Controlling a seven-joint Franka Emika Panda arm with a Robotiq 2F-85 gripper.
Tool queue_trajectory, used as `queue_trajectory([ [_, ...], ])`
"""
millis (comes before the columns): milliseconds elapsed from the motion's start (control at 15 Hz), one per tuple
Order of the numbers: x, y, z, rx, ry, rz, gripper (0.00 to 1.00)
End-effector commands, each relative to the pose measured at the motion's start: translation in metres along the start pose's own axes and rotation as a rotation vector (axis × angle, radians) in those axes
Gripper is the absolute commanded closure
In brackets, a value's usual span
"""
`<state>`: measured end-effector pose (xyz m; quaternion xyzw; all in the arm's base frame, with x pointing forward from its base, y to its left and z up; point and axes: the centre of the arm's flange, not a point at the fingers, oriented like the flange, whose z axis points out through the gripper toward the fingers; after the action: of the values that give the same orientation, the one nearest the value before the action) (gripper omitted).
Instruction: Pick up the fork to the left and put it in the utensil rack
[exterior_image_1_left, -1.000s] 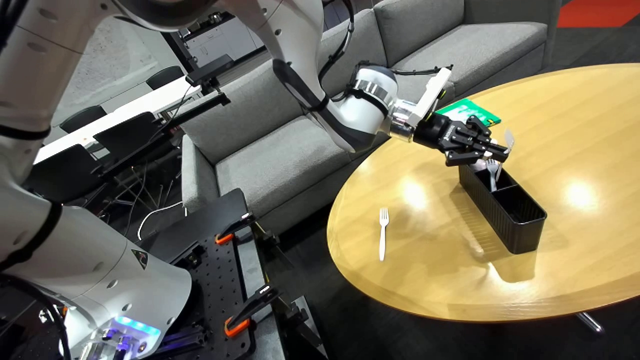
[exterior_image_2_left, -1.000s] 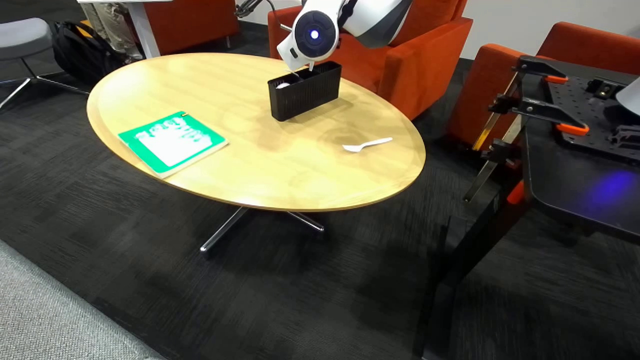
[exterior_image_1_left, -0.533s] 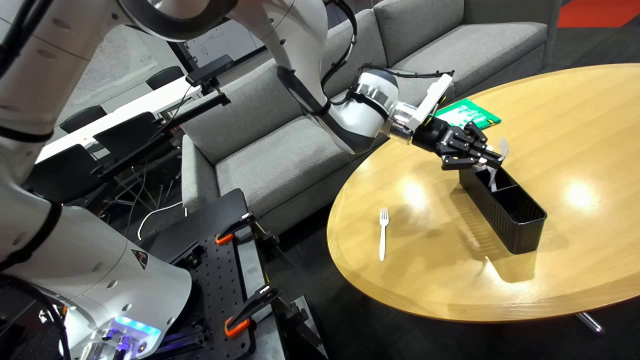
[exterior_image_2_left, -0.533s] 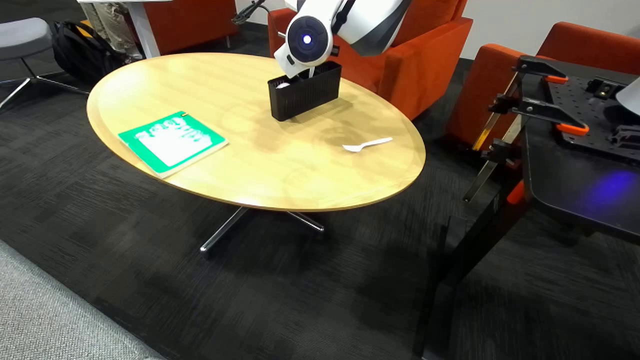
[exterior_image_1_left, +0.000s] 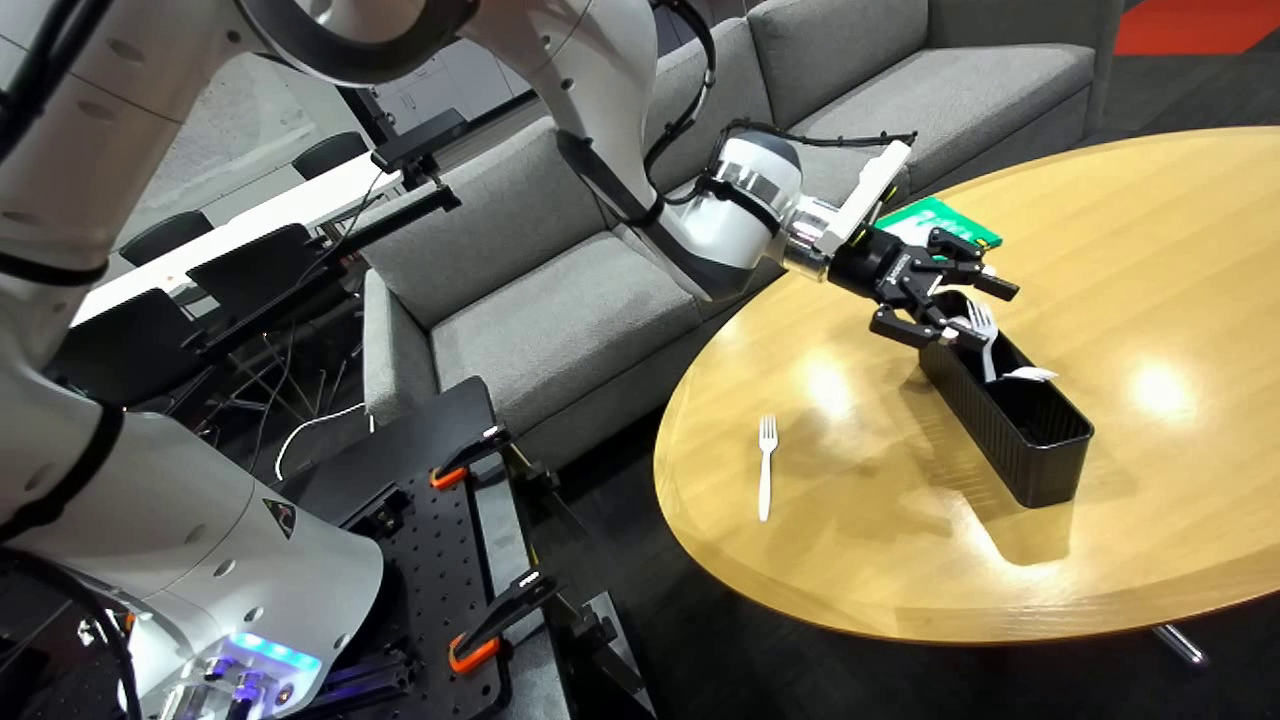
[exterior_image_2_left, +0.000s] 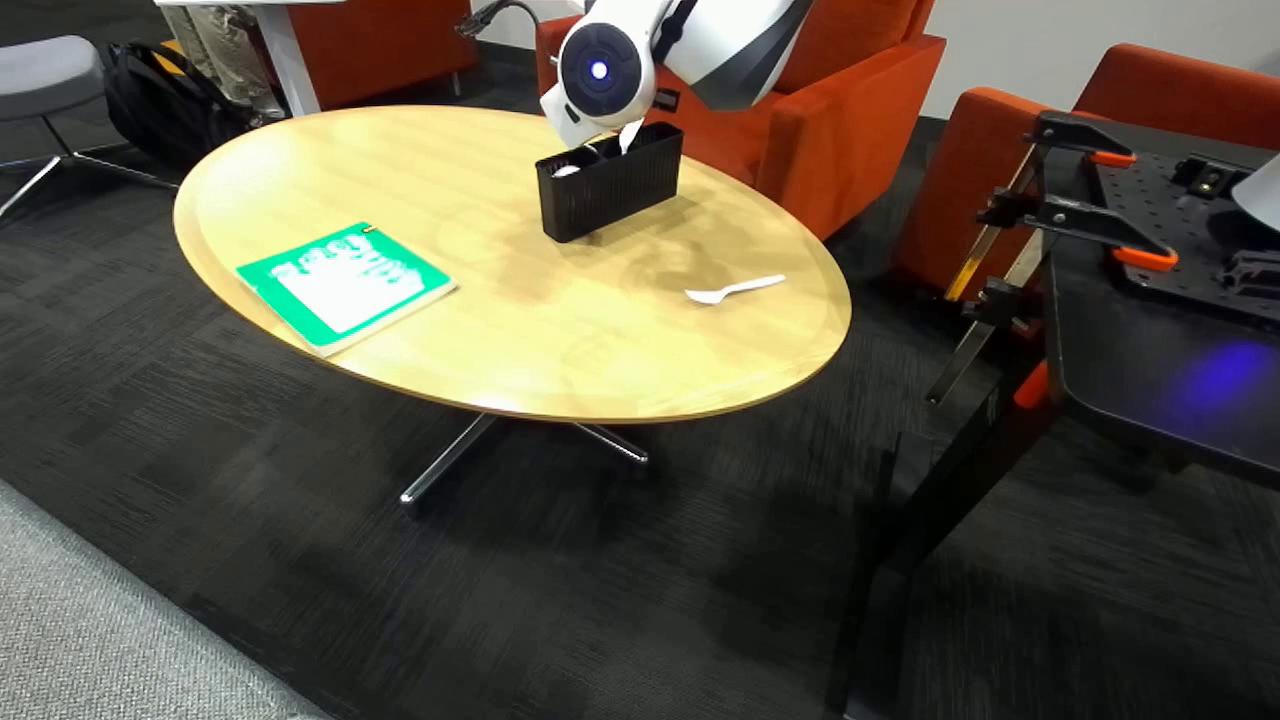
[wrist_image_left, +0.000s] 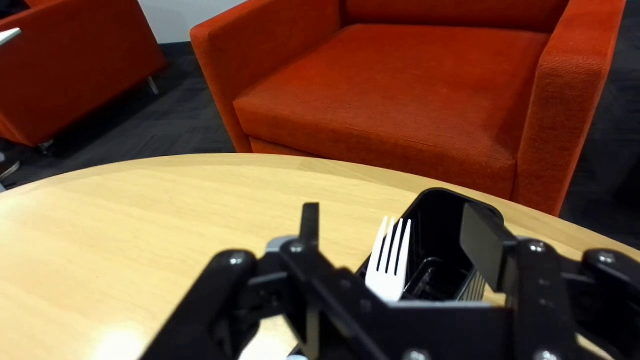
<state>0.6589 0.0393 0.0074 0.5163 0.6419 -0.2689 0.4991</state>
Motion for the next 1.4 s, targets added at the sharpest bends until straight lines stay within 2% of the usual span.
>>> queue_trajectory([
  [0,-0.027,0.012,-0.016,0.030,-0.020,0.027,0.01],
  [467,-0.110,0.026,-0.065,0.117,0.124,0.079,0.00],
  [667,-0.152,0.027,-0.081,0.143,0.237,0.085,0.00],
  [933,-0.198,0.025,-0.102,0.138,0.403,0.108,0.00],
  [1200,-0.227,0.022,-0.114,0.136,0.543,0.126,0.00],
  [1333,-0.236,0.018,-0.117,0.148,0.583,0.133,0.00],
])
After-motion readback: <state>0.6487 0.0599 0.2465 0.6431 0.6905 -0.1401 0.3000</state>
